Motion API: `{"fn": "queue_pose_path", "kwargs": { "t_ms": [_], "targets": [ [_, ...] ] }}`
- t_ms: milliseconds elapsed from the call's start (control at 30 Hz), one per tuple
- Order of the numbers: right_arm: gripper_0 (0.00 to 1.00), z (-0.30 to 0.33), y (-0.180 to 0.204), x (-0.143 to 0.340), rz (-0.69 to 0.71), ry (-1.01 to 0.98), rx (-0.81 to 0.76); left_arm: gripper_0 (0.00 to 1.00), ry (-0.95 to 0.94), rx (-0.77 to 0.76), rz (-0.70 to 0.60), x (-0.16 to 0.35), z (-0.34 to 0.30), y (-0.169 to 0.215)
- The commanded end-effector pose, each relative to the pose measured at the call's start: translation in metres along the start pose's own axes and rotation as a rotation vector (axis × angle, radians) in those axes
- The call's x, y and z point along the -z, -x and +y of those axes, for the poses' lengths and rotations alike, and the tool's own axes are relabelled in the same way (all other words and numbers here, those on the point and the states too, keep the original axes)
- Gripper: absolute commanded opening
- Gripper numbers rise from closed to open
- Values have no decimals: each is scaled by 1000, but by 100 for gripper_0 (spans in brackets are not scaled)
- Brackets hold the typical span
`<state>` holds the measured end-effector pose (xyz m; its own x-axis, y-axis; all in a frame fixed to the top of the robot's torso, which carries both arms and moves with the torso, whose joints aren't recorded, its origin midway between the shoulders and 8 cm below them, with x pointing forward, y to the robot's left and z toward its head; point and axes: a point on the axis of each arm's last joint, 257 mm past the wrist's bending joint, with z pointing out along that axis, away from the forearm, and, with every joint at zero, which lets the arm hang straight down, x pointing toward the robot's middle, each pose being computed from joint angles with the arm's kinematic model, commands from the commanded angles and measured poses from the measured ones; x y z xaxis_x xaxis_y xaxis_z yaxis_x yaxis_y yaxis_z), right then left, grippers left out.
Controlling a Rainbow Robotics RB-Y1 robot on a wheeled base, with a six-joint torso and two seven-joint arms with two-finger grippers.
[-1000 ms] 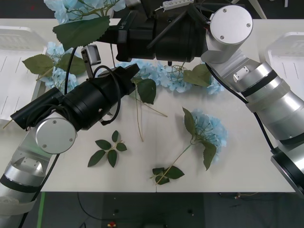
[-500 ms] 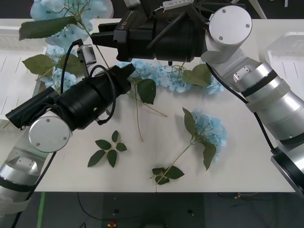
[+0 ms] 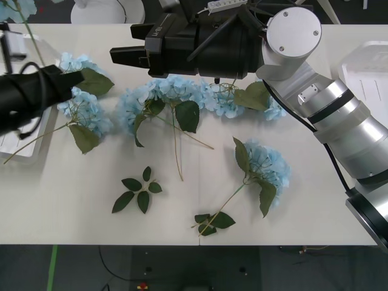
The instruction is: Place the red flowers into the right box and the blue flowers into the left box. If a person shows an open palm, hand one flower to the person first, then continue sorting.
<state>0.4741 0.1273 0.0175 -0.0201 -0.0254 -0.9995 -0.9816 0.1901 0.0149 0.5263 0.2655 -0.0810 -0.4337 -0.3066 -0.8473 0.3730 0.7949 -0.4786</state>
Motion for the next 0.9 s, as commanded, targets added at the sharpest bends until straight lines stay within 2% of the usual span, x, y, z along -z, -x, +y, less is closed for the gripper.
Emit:
{"fn": "queue_pose_path", "kwargs": {
  "t_ms": [33, 233, 367, 467, 800, 833, 867, 900],
  "targets": [
    [83, 24, 40, -8, -56, 60, -4, 0, 193, -112, 107, 72, 63, 78],
    [83, 6, 51, 19, -69, 45, -154, 0, 447, -79, 185, 146, 151, 116],
    [83, -19, 60, 47, -69, -10, -288, 0, 607, -109, 219, 175, 212, 111],
    [83, -38, 66, 69, -75, -56, -443, 0, 685, -156, 242, 177, 244, 101],
    [83, -84, 62, 127, -122, -176, -997, 1, 788, -258, 264, 156, 288, 80],
    [83, -91, 61, 135, -135, -193, -1080, 3, 798, -272, 263, 156, 293, 78],
    [83, -100, 62, 142, -159, -206, -1172, 11, 808, -286, 269, 155, 296, 75],
    [83, -104, 63, 146, -171, -212, -1215, 15, 811, -291, 272, 155, 297, 74]
  ]
}}
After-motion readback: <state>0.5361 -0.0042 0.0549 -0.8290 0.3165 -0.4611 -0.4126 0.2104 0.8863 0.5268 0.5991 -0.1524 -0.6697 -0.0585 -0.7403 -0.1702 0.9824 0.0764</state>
